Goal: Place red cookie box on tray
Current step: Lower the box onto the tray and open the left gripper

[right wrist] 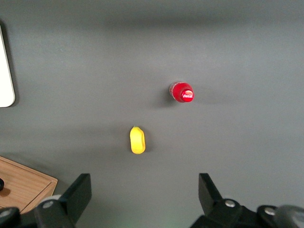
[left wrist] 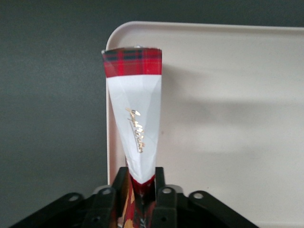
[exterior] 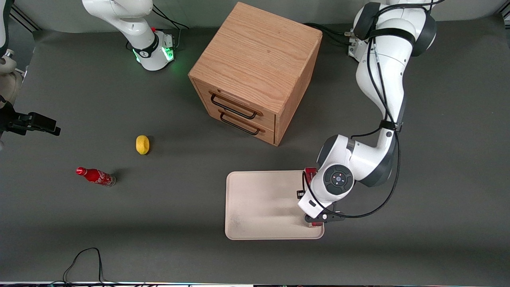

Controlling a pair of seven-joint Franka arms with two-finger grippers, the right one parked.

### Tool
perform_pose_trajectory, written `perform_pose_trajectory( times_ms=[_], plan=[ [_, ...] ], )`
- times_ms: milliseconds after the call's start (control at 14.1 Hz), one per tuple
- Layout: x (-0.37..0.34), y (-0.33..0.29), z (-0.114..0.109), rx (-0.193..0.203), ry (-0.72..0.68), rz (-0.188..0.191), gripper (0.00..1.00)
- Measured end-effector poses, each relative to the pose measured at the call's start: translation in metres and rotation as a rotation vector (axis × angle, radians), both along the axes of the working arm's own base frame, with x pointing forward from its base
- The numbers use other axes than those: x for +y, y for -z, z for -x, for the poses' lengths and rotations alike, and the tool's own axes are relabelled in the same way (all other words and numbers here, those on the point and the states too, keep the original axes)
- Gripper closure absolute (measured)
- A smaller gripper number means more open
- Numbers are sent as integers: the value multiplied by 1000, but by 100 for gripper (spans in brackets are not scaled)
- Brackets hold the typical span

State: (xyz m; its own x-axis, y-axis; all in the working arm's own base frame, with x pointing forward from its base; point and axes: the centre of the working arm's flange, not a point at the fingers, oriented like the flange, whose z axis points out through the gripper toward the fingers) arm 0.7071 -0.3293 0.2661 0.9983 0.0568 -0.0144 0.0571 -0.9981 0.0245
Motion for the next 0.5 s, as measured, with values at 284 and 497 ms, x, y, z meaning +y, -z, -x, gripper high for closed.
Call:
perform_pose_trajectory(
  times_ms=[284, 497],
  plan=[
    [3, -14, -4, -24, -6, 8, 19],
    [16, -63, -3, -12, -19, -11, 0]
  ],
)
